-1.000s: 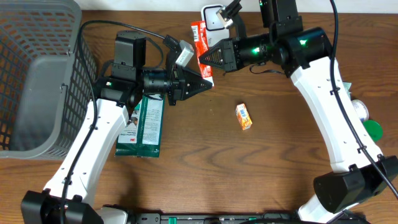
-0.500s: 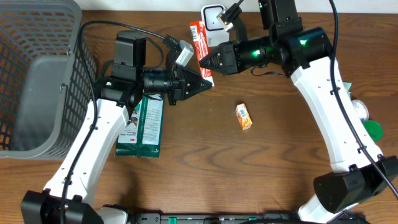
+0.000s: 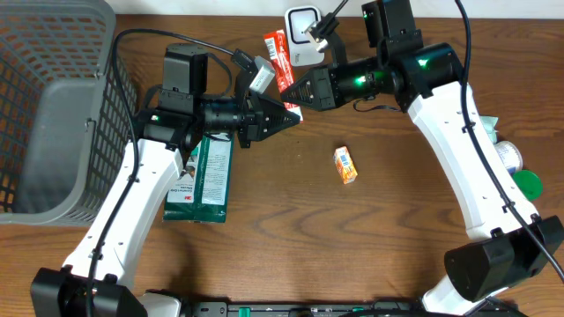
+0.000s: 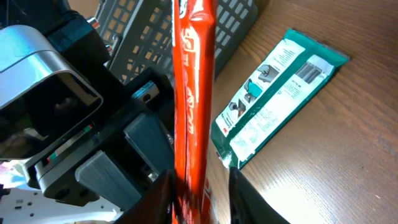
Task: Scan the item barcode
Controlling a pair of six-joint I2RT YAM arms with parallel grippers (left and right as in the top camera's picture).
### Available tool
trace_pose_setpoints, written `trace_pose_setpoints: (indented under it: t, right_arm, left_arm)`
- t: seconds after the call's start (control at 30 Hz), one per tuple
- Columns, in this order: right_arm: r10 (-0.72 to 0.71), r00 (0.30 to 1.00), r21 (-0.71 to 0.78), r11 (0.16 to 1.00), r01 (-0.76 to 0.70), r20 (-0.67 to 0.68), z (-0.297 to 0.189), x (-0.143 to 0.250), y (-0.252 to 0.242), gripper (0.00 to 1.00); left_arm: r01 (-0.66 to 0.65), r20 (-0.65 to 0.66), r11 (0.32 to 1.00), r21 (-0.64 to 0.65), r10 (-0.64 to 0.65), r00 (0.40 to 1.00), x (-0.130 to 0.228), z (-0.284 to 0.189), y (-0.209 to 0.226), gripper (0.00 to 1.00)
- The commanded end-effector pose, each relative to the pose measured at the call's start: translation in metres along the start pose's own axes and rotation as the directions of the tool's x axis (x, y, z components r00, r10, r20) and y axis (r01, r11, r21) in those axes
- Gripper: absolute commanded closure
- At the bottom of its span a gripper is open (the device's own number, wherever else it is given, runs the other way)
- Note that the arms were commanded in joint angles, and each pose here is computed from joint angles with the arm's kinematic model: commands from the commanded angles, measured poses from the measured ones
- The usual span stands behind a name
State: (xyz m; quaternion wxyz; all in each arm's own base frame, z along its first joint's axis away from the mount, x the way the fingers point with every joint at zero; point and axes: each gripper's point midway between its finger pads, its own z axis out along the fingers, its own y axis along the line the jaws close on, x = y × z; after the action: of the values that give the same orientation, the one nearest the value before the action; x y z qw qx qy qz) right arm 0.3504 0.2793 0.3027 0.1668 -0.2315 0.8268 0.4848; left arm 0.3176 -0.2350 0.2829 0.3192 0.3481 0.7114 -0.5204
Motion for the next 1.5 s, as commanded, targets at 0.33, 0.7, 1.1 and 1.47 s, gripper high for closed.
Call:
trace_pose_setpoints:
  t: [0.33,0.7,1.1,1.47]
  right_arm:
    - [-0.1,0.995,-0.044,0.994,0.099,-0.02,0.007,0.006,0.008,0.99]
    - [-0.025,1.0,0.005,1.0,0.025,0.013,-0.02,0.001,-0.018,0.99]
    - [0.009,0.993,-0.116,0.993,-0.023,-0.117,-0.025,0.043,0.003,0.99]
    - [0.14,0.982,0.545,0.837,-0.048,-0.127,-0.038,0.052,-0.099,0.99]
  left_arm:
    - [-0.01,-0.003,0.993,-0.115,0.01,1.0,-0.004,-0.003,0.017,0.56]
    - [0.118,0.072,0.926,-0.358,-0.098,0.993,-0.008,-0.044,0.071,0.44]
    - [0.361,0.228,0.728,-0.583,-0.28,0.933,0.007,-0.109,0.127,0.43]
    - [0.355,0.251,0.375,-0.856,-0.298,0.921,0.04,-0.164,0.169,0.28]
